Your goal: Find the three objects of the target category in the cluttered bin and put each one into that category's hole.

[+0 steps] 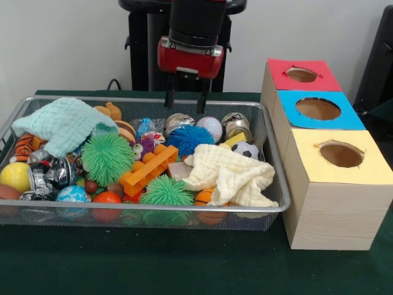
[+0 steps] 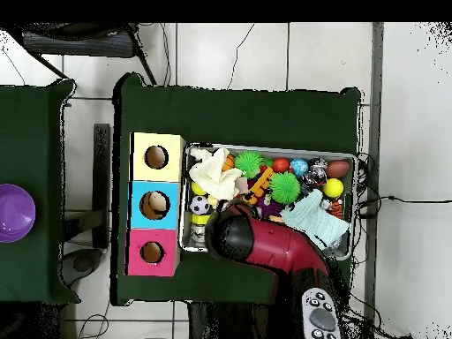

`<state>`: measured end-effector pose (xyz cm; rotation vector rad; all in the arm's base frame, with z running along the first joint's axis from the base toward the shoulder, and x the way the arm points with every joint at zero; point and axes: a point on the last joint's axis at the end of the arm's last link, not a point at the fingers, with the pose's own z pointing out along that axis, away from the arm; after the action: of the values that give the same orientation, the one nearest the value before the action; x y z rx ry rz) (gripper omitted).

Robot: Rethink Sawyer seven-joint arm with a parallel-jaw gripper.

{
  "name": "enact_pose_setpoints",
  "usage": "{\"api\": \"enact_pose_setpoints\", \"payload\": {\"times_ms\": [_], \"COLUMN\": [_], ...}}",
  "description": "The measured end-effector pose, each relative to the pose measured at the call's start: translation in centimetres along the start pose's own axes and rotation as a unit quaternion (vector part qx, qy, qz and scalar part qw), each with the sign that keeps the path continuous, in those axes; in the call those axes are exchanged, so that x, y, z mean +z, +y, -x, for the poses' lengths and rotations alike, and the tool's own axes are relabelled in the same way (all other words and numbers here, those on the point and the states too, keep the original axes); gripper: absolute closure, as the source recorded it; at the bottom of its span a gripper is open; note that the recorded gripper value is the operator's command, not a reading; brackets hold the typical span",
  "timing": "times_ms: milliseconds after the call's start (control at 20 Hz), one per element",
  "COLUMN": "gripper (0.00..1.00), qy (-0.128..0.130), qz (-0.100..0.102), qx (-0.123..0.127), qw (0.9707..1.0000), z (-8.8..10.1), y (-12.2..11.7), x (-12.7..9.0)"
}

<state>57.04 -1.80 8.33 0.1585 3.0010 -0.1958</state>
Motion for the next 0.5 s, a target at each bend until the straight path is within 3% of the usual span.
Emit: {"api": "enact_pose_setpoints", "payload": {"times_ms": [500], "gripper": [0.0], "qy": [0.0], "qz": [-0.02], "qx": [0.029], "qw": [0.9994], "z": [0.5], "y": [-4.3], "x": [0.5]}}
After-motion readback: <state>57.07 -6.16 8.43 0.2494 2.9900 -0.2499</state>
